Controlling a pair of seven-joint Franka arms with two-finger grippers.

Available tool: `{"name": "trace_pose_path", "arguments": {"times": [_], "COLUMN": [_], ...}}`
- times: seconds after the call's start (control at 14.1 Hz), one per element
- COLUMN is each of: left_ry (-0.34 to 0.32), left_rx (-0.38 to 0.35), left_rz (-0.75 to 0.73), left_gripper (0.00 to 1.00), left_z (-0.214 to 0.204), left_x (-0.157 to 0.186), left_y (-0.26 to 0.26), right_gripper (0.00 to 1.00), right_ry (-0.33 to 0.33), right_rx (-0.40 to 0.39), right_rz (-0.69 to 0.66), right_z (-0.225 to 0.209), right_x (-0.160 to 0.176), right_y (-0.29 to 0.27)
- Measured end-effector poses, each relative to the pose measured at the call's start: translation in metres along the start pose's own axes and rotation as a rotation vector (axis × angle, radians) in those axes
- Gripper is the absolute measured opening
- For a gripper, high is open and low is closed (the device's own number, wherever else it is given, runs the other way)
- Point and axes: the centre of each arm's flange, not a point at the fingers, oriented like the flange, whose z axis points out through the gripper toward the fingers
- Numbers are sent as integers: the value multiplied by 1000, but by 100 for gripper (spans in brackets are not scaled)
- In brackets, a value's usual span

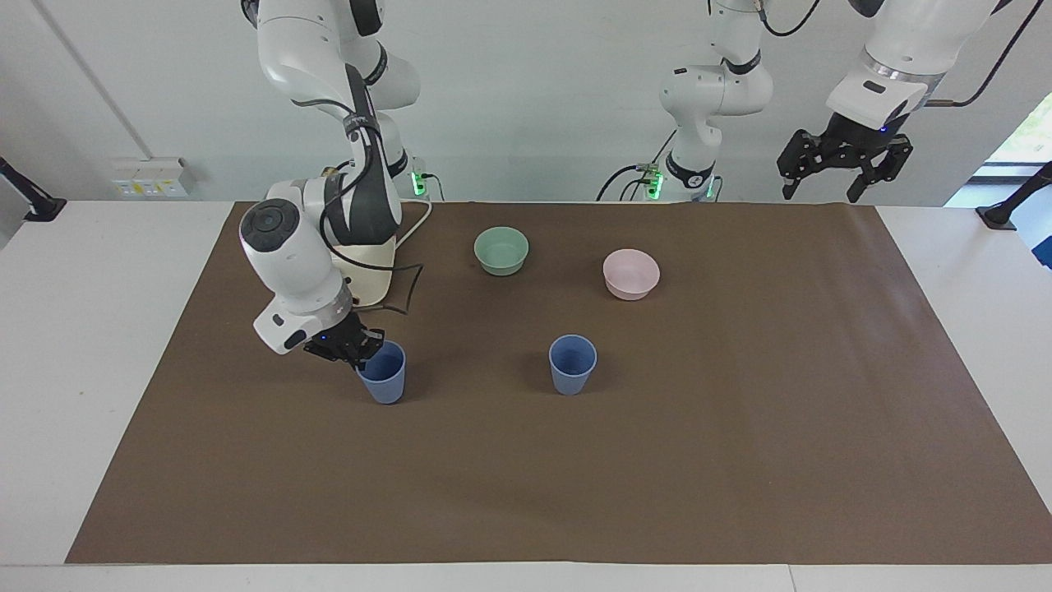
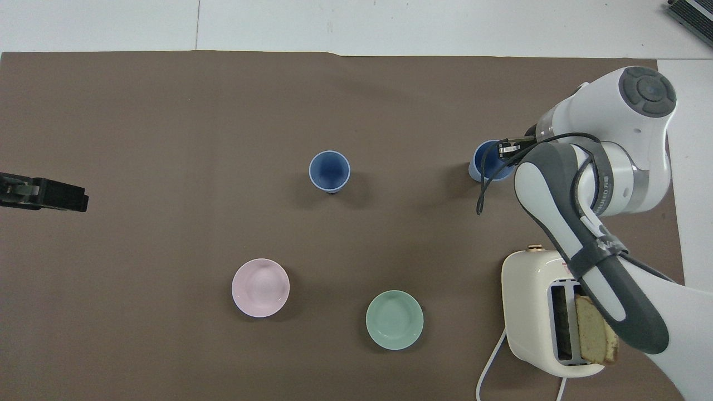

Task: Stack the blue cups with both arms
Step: 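Carry the blue cup with the right gripper over the placed cup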

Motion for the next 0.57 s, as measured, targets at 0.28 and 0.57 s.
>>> {"name": "trace_pose_path", "arguments": {"times": [0.28, 0.57], "left_ry": [0, -1], "left_rx": [0, 0], "left_rz": [0, 0], "left_gripper": [100, 100], "left_z": [0, 0], "left_x": [0, 0], "left_y": [0, 0], "right_gripper": [4, 4], "right_ry": [26, 56], "right_rx": [14, 47], "right_rz": [1, 53], "right_z": [-41, -64], "right_x": [-16, -43], "right_y": [-46, -164]}}
